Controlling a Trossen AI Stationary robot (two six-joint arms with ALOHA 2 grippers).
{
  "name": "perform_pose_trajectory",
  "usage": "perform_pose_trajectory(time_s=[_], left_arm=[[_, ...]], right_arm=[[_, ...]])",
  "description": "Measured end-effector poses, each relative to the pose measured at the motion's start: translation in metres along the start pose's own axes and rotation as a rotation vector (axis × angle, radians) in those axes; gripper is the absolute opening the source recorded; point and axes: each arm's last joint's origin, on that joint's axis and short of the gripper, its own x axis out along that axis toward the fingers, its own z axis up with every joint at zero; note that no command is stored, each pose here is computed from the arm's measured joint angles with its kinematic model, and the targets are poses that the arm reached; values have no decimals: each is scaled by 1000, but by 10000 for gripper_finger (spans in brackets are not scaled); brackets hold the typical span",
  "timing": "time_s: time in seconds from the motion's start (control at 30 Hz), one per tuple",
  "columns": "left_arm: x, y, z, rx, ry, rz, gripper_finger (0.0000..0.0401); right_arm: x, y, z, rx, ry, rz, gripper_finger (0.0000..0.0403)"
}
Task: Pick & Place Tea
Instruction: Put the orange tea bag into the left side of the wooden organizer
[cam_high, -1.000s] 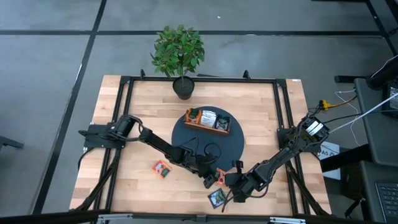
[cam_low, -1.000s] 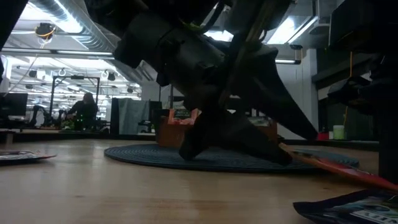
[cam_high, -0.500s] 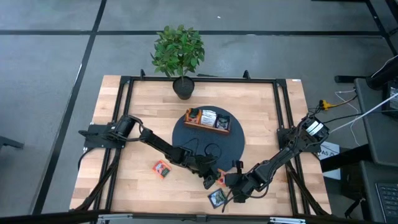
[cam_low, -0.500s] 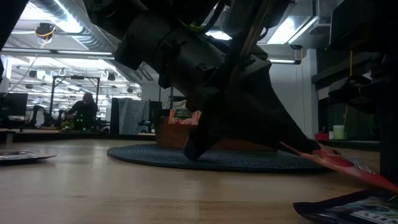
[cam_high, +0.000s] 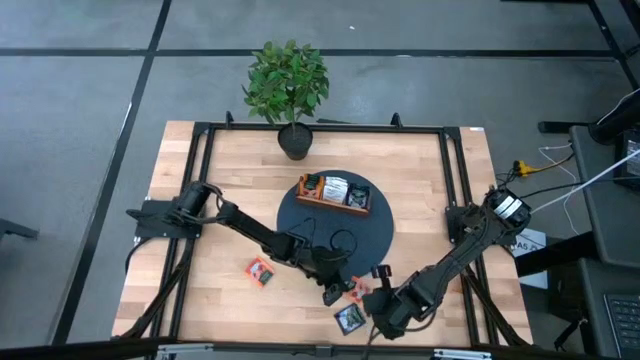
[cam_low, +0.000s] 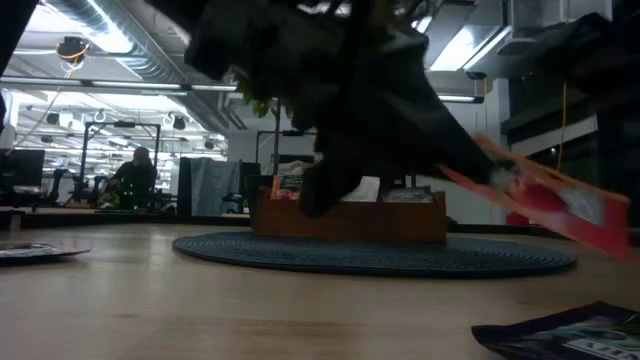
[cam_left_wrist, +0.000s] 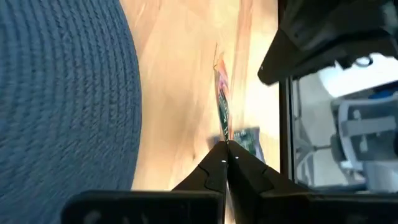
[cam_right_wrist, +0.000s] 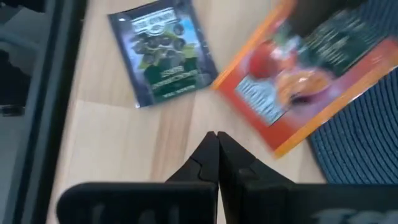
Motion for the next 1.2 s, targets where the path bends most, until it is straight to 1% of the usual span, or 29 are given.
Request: perform_pose_trajectory(time_s=[0.13, 0.27, 0.4, 0.5, 0.63, 0.7, 0.83, 0.9, 1.0, 1.07, 1.2], left_arm=[[-19, -8, 4, 47, 50, 52, 2], [-39, -19, 9, 106, 83, 82, 2], [-62, -27, 13, 161, 120, 118, 2], [-81, -28, 16, 199, 147, 191, 2], [-108, -29, 25, 246, 146, 275, 2], [-121, -29, 32, 269, 142, 287, 2], [-148, -24, 44, 306, 159, 332, 2], [-161, -17, 49, 317, 181, 372, 2], [-174, -8, 58, 342, 191, 404, 2], [-180, -1, 64, 368, 202, 425, 2], [-190, 19, 72, 434, 259, 533, 2]], right_arm=[[-5, 5, -6, -12, -27, -5, 0], [-17, 5, -12, 9, -128, -15, 0], [-28, -2, -18, 23, -252, 5, 0], [-30, -8, -24, 27, -352, 16, 0], [-25, -17, -34, 31, -469, -50, 0], [-22, -22, -39, 52, -511, -81, 2], [-14, -31, -43, 101, -577, -137, 13], [-13, -36, -40, 122, -612, -166, 19], [-13, -44, -35, 147, -654, -227, 23], [-15, -50, -29, 151, -675, -239, 24], [-16, -60, -20, 167, -715, -256, 25]])
